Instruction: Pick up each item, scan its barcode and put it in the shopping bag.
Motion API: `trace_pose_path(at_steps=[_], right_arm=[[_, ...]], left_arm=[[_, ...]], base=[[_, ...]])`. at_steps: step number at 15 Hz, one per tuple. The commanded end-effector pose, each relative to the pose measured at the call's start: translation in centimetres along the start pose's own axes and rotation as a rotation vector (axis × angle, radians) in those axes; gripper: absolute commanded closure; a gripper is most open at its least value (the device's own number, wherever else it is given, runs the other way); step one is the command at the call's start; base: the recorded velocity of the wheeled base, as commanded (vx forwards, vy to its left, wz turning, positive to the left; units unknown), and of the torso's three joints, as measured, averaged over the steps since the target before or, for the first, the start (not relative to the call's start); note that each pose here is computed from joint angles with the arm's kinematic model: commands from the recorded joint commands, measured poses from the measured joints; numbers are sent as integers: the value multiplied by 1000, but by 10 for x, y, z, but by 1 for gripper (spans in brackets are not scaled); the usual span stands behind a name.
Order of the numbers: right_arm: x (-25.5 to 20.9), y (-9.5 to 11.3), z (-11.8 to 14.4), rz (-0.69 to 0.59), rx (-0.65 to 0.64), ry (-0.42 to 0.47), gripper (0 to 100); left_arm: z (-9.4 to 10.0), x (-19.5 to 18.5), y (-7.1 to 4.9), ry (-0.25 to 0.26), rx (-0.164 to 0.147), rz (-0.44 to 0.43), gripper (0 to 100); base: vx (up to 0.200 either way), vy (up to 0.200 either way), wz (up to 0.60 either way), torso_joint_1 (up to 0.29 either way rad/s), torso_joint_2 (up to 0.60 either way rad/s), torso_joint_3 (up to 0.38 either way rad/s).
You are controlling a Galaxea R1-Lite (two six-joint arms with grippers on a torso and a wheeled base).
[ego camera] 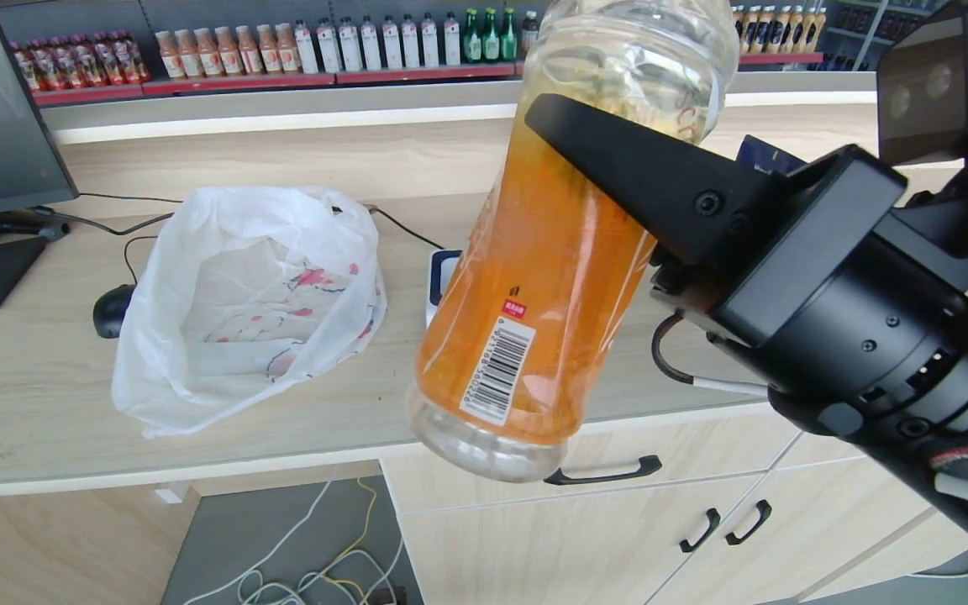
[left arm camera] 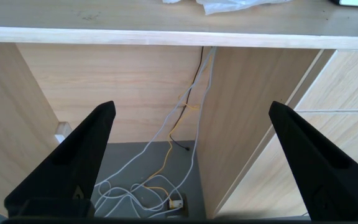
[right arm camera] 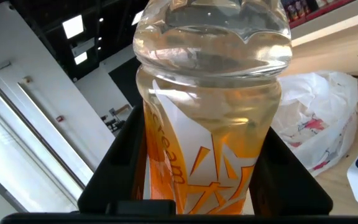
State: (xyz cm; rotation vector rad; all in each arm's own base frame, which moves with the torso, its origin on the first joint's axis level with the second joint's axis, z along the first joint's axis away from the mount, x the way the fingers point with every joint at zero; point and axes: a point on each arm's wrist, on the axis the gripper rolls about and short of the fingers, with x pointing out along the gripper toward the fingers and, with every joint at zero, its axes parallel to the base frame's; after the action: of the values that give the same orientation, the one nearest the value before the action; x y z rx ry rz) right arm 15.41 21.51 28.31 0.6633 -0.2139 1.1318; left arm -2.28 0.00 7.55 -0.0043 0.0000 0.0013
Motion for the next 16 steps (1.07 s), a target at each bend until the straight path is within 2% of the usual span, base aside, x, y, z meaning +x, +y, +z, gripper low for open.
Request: trace_pose_path(at_steps=[1,9,10,13,16], right_arm=[[-2,-1,-3,-5,1,11,100],[-41,-4,-11,-64,-18,84,100],[-47,-6,-16,-98,-35,97,100],[-50,-12,-18,-216,-67,60,100],[-51,-20,-21,-375,-214,36,100]], left_arm=[[0,0,0,0,0,0,0],[0,0,0,0,0,0,0],[0,0,0,0,0,0,0],[0,0,0,0,0,0,0],[0,0,0,0,0,0,0]], base=[[0,0,0,0,0,0],[0,0,0,0,0,0],[0,0,0,0,0,0],[0,0,0,0,0,0],[0,0,0,0,0,0]])
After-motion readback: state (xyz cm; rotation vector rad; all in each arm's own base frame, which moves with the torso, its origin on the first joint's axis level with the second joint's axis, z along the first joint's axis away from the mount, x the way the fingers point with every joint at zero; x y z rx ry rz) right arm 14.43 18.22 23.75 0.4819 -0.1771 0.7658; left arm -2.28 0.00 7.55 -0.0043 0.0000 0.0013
